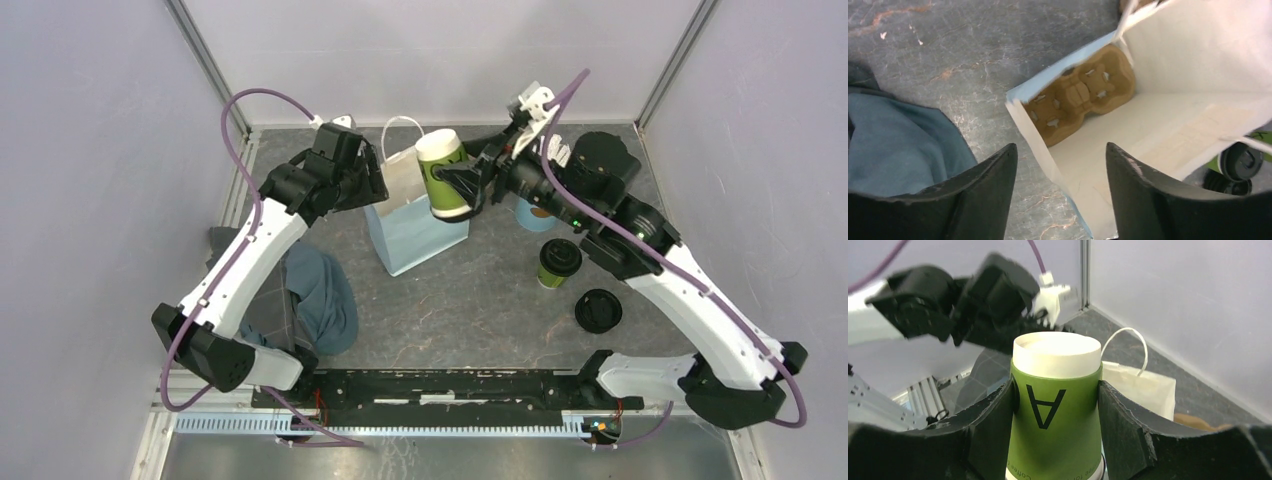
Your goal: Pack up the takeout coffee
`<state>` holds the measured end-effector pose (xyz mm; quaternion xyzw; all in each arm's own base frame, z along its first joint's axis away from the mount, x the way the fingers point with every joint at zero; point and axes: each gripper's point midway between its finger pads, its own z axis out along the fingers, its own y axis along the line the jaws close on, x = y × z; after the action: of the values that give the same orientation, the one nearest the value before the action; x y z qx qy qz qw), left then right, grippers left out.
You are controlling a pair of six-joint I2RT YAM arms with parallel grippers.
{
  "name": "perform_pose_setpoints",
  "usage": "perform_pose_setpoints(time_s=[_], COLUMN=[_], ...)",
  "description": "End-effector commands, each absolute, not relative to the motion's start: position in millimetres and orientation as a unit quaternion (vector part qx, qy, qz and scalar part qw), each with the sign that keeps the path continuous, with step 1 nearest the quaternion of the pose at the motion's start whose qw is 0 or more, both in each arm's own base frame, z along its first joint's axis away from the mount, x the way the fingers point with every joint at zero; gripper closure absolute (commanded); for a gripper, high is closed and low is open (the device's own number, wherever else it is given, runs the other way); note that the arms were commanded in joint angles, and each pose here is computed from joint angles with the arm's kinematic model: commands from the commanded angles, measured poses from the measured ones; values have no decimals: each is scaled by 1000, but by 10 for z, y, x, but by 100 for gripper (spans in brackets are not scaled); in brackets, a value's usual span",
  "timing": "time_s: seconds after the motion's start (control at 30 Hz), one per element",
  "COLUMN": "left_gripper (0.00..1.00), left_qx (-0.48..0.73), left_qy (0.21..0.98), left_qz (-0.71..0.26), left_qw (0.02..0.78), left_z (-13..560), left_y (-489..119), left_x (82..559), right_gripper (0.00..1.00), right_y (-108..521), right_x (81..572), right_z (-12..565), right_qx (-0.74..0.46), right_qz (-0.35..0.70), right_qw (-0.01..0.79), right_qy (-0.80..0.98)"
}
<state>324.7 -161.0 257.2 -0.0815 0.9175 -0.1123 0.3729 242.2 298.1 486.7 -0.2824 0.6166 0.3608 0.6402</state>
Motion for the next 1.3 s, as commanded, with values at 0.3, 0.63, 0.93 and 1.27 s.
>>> perform_pose_setpoints(time_s=[0.3, 0.63, 0.93, 1.27], left_gripper=[3, 1, 0, 0], left_qx=[20, 72, 67, 70], left_qy=[883, 810, 798, 793], left_qz=[-281, -533, -567, -572], left_qw=[375, 234, 195, 197], left_z=[3641, 3955, 3812, 3780], left_y=[-1874, -2582, -2719, -2735], left_x=[2541, 1940, 1946, 1953], right_gripper=[54, 55, 57, 58], right_y=[2821, 3023, 3156, 3170], right_x=[1989, 1888, 1873, 1917], right_z=[4068, 3851, 3836, 3726], right_qx=[-427, -463, -466, -468], right_qz=[330, 370, 396, 388], right_qw=[559, 529, 515, 508], right_qy=[629, 607, 600, 610])
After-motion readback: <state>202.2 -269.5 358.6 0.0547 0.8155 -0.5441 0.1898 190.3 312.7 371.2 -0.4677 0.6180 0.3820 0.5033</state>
